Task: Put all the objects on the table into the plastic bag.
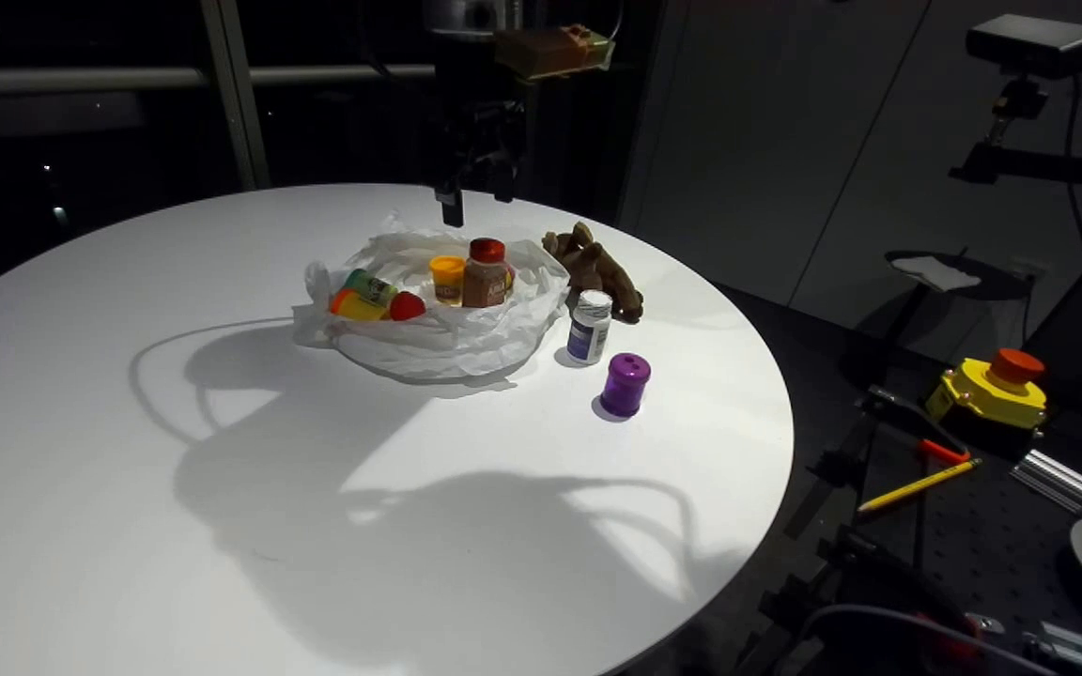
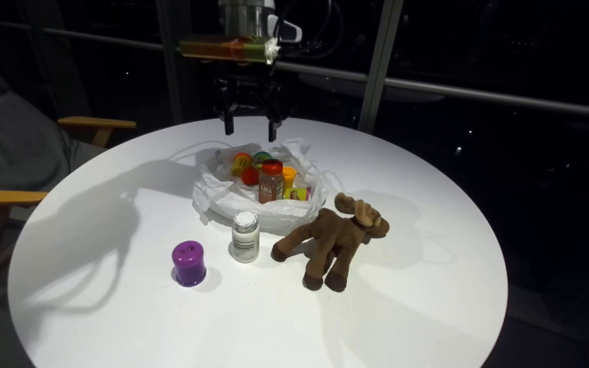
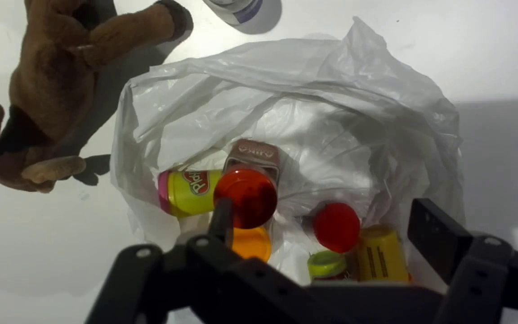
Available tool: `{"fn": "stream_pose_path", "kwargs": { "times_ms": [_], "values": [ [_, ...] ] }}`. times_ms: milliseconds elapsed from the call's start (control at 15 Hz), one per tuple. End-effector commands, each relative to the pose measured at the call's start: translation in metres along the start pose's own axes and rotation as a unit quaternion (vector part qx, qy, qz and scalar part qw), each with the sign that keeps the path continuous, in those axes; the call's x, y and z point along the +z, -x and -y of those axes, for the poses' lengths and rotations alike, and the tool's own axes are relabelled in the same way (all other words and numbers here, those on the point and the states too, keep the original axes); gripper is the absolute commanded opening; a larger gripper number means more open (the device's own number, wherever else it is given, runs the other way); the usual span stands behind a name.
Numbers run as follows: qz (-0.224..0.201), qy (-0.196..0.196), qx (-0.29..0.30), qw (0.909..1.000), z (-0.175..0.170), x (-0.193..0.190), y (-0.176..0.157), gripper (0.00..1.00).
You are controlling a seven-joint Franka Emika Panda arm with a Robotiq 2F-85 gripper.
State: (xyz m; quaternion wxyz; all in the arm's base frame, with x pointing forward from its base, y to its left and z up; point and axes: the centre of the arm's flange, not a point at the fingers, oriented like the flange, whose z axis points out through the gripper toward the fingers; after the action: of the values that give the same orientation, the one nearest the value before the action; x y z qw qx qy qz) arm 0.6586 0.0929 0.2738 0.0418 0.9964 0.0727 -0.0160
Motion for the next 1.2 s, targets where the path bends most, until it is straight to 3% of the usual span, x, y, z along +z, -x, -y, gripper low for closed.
{"fn": "stream_pose_path", "kwargs": {
  "times_ms": [0, 200, 333, 667, 1133],
  "values": [
    [-0.067, 0.005, 0.022, 0.9975, 0.001, -0.055, 0.070, 1.00],
    [-0.074, -0.009, 0.033, 0.9966, -0.012, -0.072, 0.105, 1.00],
    [-0.054, -0.018, 0.043, 0.9975, -0.027, -0.064, 0.119, 1.00],
    [-0.011, -0.071, 0.014, 0.9973, -0.057, -0.002, 0.127, 1.00],
    [0.026, -0.075, -0.008, 0.9968, -0.066, 0.073, 0.126, 1.00]
  ]
}}
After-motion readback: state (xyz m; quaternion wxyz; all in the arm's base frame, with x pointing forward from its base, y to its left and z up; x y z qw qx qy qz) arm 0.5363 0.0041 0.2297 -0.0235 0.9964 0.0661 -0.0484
